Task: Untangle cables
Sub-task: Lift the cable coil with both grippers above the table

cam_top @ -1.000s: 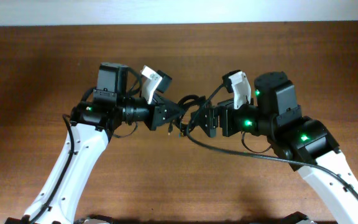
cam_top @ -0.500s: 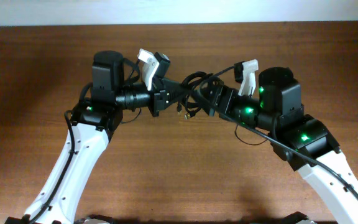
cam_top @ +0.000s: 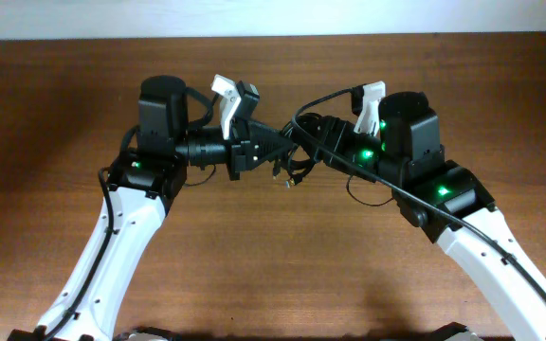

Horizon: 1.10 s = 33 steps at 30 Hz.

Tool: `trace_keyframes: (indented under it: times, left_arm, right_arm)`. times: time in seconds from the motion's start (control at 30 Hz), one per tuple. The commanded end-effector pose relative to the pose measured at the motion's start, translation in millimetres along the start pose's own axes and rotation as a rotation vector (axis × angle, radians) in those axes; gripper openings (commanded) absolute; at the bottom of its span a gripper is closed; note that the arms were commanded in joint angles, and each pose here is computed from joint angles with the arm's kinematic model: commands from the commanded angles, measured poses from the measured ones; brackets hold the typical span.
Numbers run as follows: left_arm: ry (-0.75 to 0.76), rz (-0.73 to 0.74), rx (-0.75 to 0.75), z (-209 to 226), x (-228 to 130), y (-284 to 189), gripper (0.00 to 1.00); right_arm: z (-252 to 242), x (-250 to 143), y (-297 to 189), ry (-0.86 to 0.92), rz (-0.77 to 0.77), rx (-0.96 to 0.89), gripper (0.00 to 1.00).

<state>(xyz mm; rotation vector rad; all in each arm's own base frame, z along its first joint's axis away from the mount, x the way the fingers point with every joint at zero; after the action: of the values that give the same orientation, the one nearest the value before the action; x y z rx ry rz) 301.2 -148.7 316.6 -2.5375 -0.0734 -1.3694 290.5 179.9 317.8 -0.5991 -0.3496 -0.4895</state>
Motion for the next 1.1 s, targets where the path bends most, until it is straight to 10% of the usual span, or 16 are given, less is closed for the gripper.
trace_keyframes:
  times: [0.0, 0.13, 0.8, 1.07]
  left_arm:
    - [0.021, -0.002, -0.073, -10, 6, -1, 0.0]
    - [0.02, -0.002, -0.073, -10, 5, -1, 0.0]
    - [-0.246, 0.047, 0.373, 39, -22, -32, 0.0]
    - [-0.072, -0.013, 0.004, 8, -1, -25, 0.0]
  right_arm:
    - [-1, 8, 1, -0.011, -0.063, -0.05, 0.27]
    - [-2, 8, 1, -0.011, -0.063, -0.052, 0.04]
    - [9, 30, -65, -0.016, -0.089, 0.148, 0.04]
    - [3, 28, -66, 0.009, -0.065, 0.136, 0.22]
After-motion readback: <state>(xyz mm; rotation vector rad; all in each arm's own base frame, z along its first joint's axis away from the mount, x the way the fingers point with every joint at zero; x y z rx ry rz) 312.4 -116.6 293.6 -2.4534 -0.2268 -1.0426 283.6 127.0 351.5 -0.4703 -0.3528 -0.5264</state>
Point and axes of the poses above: each gripper's point midway between its finger pads, its own y axis out along the fingers, its own z axis along the line the jaws close on, x = y × z, the point moved 8 cm from there along -y, back along the fingers, and after that the axes turned 4 degrees about -y, right-handed, at the moved point
